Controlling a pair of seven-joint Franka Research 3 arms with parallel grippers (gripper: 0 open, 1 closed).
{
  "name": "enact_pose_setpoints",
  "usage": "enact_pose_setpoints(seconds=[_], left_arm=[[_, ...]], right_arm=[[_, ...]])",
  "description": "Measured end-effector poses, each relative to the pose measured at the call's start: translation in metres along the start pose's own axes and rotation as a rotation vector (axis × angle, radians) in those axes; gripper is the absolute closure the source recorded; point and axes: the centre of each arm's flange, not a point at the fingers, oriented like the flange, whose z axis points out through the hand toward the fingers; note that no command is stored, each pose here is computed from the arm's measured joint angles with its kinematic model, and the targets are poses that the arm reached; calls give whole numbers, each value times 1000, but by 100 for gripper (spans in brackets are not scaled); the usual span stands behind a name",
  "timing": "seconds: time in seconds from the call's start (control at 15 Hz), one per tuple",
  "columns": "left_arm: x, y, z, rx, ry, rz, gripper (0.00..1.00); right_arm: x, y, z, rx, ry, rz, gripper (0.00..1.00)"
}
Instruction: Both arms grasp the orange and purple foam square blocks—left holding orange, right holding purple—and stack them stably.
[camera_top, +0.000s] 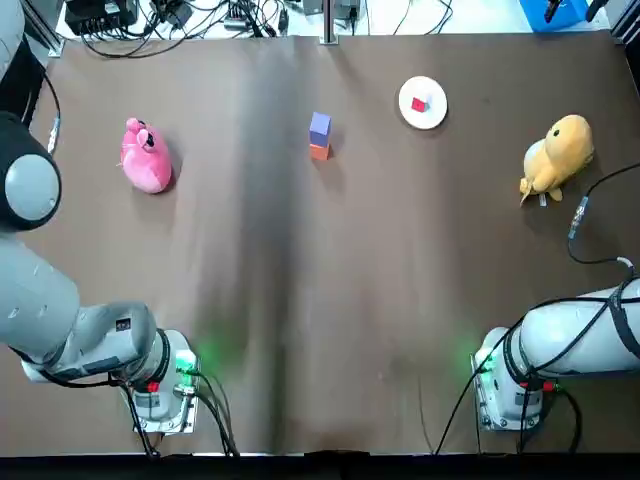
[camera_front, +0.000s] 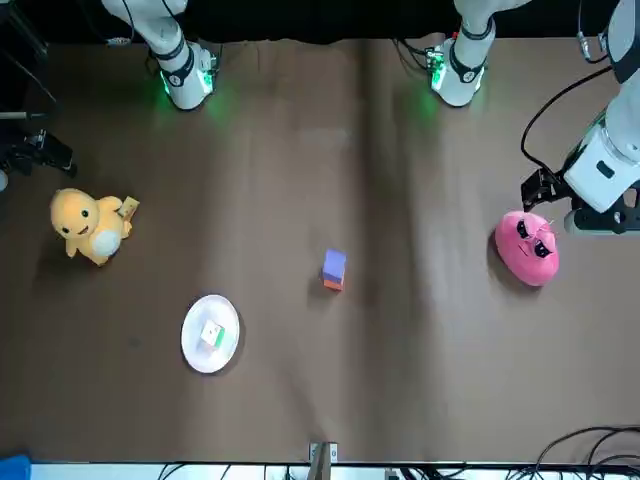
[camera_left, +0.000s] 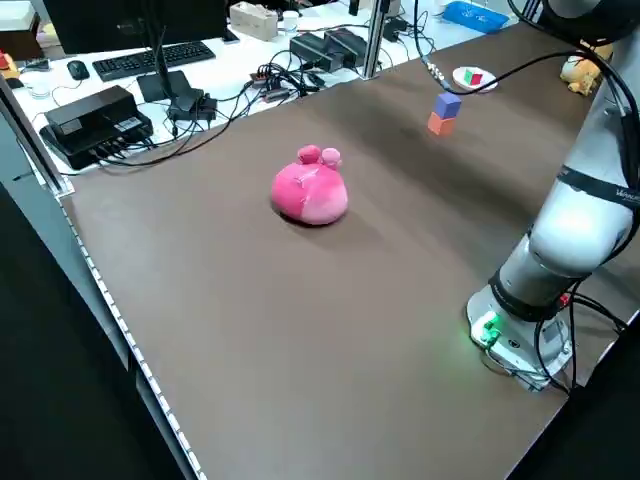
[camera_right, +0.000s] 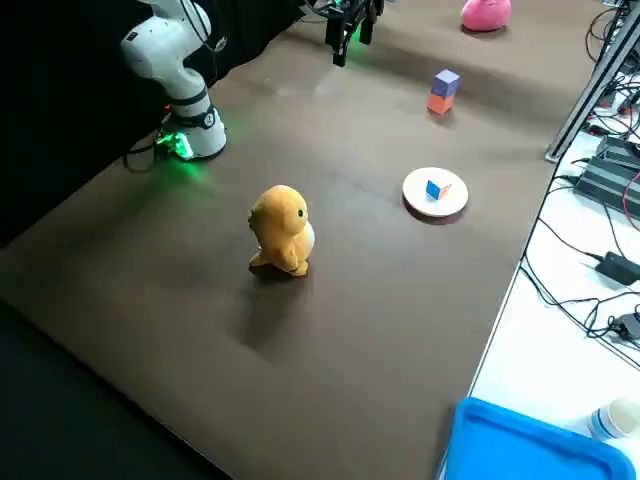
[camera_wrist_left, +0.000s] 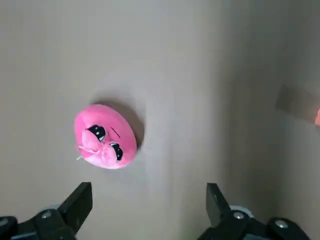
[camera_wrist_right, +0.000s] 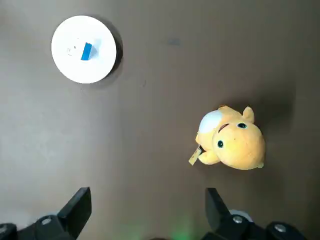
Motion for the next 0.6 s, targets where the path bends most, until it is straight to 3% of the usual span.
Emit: enact_pose_setpoints(seconds=[0.6], left_arm=[[4, -7, 9, -27, -5, -102, 0]], right_arm=[[0, -1, 0, 16, 1, -42, 0]])
